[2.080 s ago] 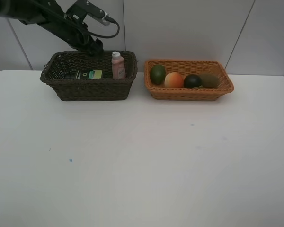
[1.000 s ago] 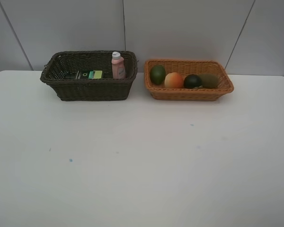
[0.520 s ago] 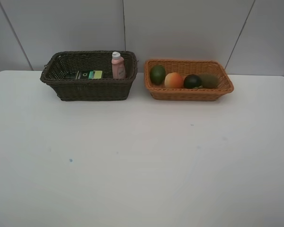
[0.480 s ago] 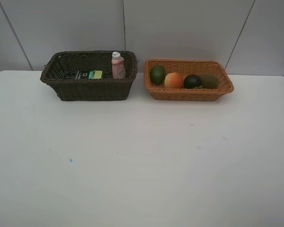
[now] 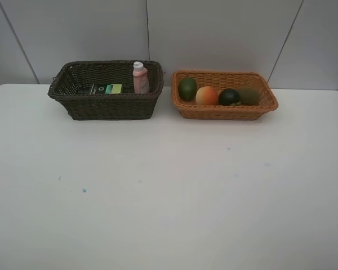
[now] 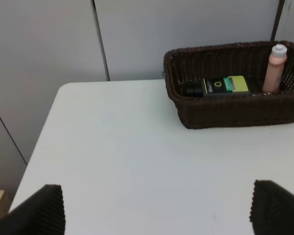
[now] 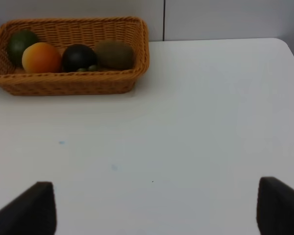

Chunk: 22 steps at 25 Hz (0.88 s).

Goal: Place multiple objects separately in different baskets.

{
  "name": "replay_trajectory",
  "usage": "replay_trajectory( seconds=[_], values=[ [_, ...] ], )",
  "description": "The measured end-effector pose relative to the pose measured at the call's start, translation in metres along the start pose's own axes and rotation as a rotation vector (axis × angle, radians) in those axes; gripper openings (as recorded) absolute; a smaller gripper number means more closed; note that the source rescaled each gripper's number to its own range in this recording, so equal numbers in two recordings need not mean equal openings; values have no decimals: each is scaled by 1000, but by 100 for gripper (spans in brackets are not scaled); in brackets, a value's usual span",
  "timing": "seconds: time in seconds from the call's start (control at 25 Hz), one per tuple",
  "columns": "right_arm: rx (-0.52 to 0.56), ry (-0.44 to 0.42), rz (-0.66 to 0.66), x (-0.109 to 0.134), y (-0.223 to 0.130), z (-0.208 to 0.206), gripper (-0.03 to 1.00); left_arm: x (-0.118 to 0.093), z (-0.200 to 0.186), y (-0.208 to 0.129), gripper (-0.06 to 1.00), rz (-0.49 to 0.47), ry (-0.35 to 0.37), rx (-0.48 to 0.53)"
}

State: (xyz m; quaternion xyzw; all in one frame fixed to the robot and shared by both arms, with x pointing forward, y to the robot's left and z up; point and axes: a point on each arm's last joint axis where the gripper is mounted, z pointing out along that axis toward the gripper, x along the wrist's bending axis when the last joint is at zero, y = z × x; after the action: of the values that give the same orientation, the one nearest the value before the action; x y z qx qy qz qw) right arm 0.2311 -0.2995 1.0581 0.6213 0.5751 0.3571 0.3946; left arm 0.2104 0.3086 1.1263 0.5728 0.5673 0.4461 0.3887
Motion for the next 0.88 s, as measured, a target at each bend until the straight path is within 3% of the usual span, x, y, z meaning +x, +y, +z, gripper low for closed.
replay_trajectory(
  seconds=[0.12, 0.28, 0.88],
  values=[
    [0, 0, 0, 0, 0, 0, 98, -1, 2, -23, 100, -27, 0, 13],
    [0, 0, 0, 0, 0, 0, 98, -3, 10, -40, 100, -39, 1, 108],
    [0, 0, 0, 0, 0, 0, 98, -7, 42, -63, 100, -34, -11, 163]
  ],
)
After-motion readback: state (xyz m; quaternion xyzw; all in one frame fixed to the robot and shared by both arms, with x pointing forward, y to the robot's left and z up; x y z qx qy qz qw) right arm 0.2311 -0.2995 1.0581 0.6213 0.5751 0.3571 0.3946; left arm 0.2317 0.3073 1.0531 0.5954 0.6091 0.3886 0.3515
